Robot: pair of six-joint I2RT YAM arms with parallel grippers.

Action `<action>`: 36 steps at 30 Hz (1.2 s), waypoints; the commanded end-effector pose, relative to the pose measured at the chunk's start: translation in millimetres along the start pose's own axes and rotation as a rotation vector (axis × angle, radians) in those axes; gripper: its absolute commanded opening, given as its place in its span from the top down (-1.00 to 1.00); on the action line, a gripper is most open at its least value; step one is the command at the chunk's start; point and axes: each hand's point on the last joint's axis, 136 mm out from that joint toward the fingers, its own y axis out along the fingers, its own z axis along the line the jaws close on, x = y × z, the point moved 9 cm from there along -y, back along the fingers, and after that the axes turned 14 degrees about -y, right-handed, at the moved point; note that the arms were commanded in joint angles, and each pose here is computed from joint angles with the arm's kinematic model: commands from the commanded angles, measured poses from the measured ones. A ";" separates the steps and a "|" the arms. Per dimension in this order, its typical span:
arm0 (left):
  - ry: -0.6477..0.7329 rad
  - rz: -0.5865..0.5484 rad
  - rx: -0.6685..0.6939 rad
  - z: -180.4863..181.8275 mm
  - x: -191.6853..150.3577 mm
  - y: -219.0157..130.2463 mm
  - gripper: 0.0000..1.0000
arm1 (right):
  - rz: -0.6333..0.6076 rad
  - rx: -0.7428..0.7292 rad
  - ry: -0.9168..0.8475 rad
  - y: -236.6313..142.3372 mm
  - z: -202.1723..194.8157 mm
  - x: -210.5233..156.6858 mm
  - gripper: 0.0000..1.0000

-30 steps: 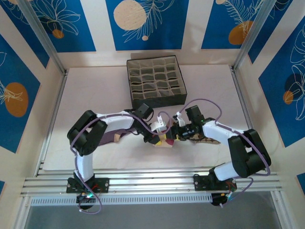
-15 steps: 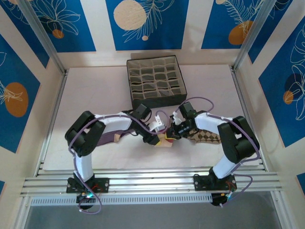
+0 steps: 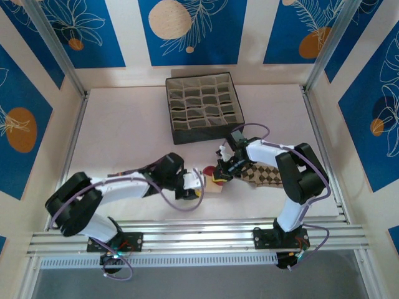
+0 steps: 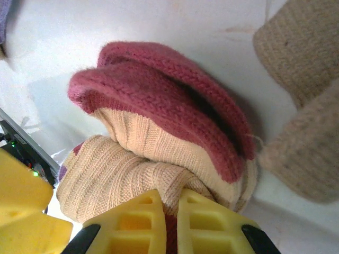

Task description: Roll the socks

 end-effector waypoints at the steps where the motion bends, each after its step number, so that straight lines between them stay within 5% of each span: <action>1: 0.289 -0.089 0.237 -5.4 13.0 -2.3 0.00 | 0.099 -0.098 0.035 9.9 -10.1 -11.4 0.97; 17: 0.441 0.043 0.286 -10.4 10.3 44.1 -0.02 | 0.141 -0.063 0.025 15.2 -3.4 -8.6 0.98; 24: 0.385 0.139 0.265 -8.6 -3.8 55.4 0.62 | 0.123 0.019 0.012 13.5 2.0 -7.8 0.92; 28: 0.325 0.161 0.206 -13.9 -10.7 52.5 1.00 | 0.092 0.047 -0.028 7.0 7.0 -8.1 0.60; 32: 0.213 0.176 0.101 -16.5 -12.8 46.4 1.00 | 0.032 0.055 -0.073 -8.6 12.8 -8.0 0.07; 36: 0.082 0.206 0.010 -14.7 -12.6 41.6 0.99 | -0.079 0.016 -0.123 -27.7 14.7 -11.4 -0.02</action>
